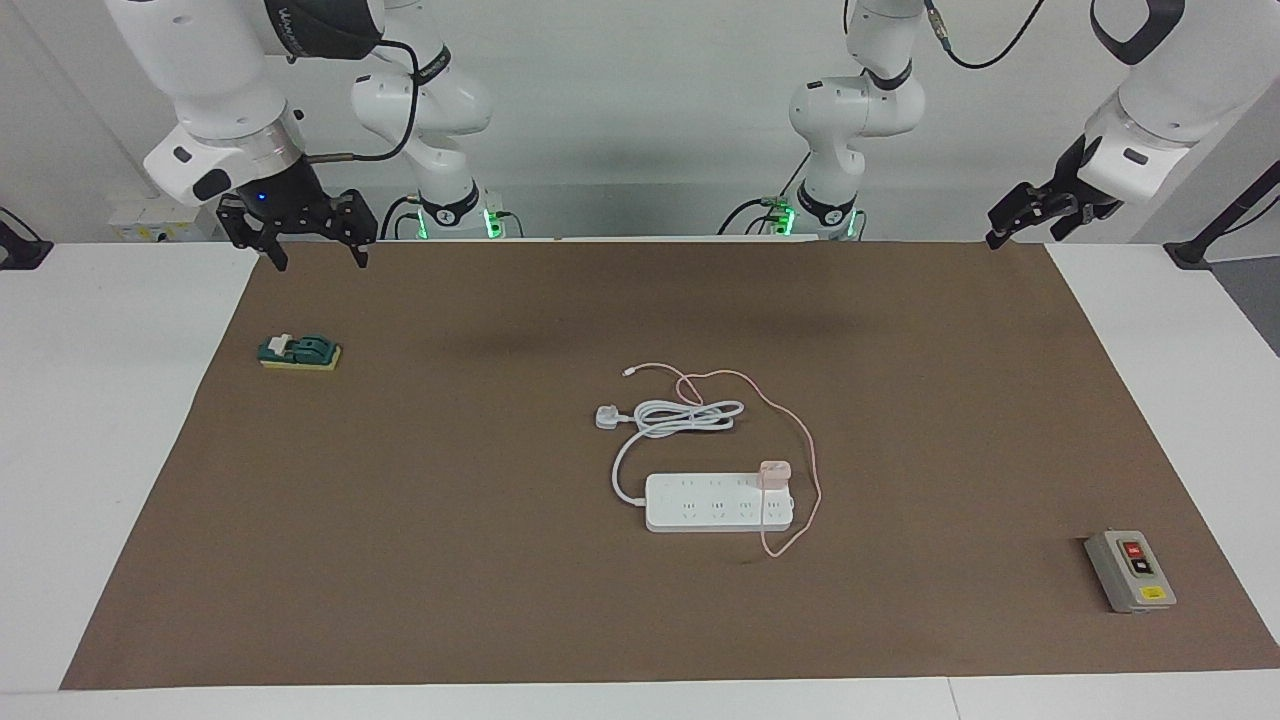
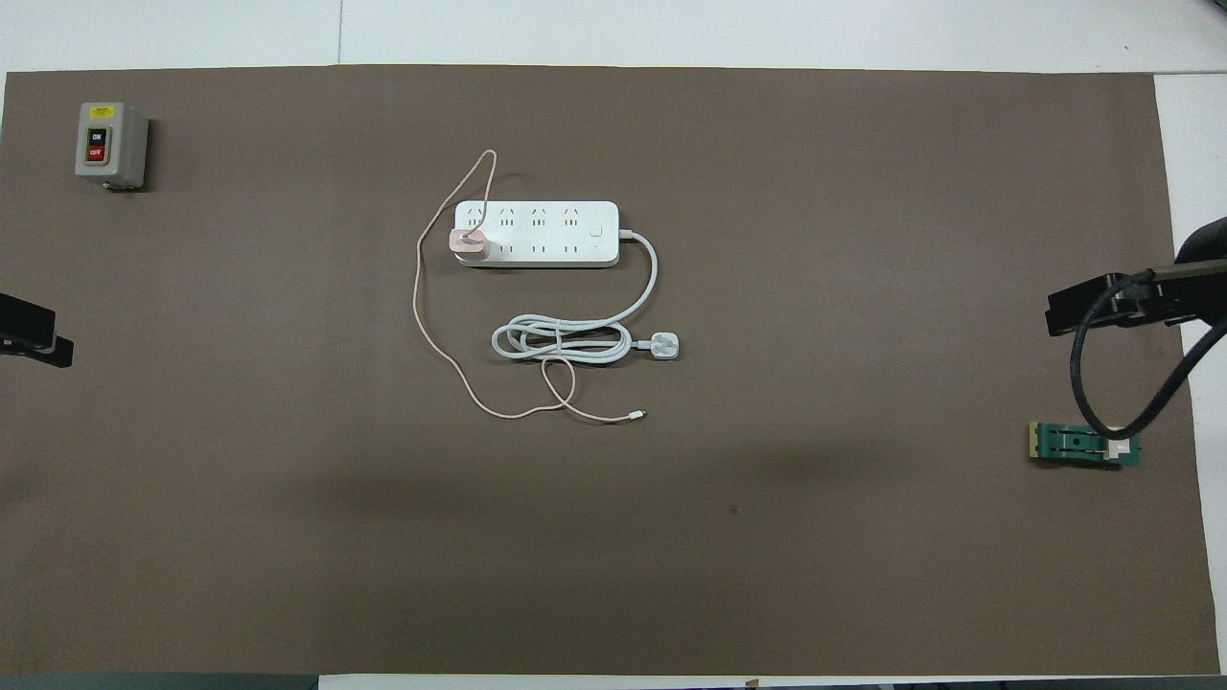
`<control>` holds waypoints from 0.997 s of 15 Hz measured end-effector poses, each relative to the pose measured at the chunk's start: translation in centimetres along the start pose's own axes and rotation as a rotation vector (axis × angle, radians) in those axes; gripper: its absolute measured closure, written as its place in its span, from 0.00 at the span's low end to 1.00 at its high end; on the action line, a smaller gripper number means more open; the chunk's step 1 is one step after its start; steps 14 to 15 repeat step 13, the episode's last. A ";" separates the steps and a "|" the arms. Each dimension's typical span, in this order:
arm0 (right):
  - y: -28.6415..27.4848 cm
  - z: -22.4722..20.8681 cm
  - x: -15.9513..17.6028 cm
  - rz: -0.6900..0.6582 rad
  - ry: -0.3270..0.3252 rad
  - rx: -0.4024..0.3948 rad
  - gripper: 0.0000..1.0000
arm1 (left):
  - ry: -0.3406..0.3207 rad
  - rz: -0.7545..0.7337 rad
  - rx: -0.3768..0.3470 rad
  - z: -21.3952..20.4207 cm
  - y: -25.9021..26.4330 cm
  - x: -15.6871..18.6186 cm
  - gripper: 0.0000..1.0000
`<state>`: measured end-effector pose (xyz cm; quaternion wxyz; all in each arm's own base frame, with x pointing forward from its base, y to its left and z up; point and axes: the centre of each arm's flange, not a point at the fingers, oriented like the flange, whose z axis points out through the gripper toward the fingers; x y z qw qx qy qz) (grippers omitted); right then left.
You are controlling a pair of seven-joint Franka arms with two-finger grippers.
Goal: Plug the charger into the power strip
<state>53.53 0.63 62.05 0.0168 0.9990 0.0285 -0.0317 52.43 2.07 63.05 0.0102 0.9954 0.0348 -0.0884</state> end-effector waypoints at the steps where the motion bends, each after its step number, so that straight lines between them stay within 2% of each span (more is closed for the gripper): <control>1: 0.0 0.0 0.0 0.000 0.000 0.000 0.00 | 0.001 0.002 0.000 0.0 0.0 0.0 0.00; 15: 0.0 0.0 0.0 0.000 0.000 0.000 0.00 | 0.023 0.014 0.001 -0.2 0.4 0.3 0.00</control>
